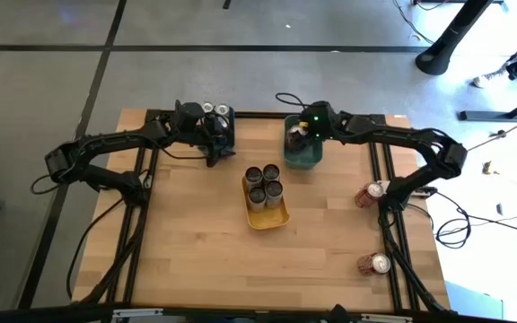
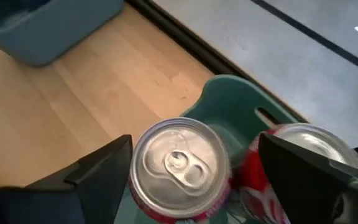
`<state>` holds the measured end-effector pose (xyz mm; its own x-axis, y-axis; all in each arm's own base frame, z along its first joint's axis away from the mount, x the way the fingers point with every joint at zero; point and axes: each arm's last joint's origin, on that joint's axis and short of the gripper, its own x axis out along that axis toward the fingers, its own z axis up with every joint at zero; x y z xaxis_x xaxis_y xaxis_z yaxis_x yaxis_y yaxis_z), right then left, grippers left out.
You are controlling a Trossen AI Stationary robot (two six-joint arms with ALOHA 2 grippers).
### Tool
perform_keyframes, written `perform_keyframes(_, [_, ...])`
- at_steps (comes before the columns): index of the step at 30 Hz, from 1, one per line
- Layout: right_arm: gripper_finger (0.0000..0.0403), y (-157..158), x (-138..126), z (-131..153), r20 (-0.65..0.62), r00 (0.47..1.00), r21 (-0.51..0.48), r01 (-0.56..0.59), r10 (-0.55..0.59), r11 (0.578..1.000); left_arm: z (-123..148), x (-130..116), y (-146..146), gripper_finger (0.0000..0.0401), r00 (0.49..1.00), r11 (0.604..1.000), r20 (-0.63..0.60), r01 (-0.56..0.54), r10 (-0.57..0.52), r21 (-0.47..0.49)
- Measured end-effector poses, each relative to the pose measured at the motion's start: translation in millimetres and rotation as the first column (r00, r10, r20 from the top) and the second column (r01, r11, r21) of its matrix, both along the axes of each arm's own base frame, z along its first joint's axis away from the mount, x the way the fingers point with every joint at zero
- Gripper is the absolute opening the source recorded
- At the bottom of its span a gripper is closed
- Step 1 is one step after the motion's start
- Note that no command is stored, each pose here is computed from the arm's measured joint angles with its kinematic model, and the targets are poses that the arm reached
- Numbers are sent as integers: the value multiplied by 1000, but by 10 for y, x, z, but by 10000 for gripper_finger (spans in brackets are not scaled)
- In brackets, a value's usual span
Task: Sort soda cans
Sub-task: Put the top red soda can into the green bin
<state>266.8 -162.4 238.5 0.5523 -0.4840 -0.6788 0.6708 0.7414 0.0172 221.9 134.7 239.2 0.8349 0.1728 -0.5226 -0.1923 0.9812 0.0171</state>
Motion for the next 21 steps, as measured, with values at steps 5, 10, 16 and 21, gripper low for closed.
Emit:
perform_keyframes(5, [348,94,-162,225,15,1000,-12,-2,3,1000,0,0,0,370,1000,1000,-1,5,-5,8])
perform_keyframes(10, [348,289,-416,554,-81,996,65,-22,28,998,1,0,0,370,1000,1000,2,-4,4,-6])
perform_keyframes(16, [348,654,-630,799,-233,971,193,-16,61,981,7,3,2,370,1000,1000,8,-4,4,-2])
perform_keyframes(21, [349,917,-723,775,-360,930,291,41,70,956,16,9,5,370,1000,1000,19,-7,7,-1])
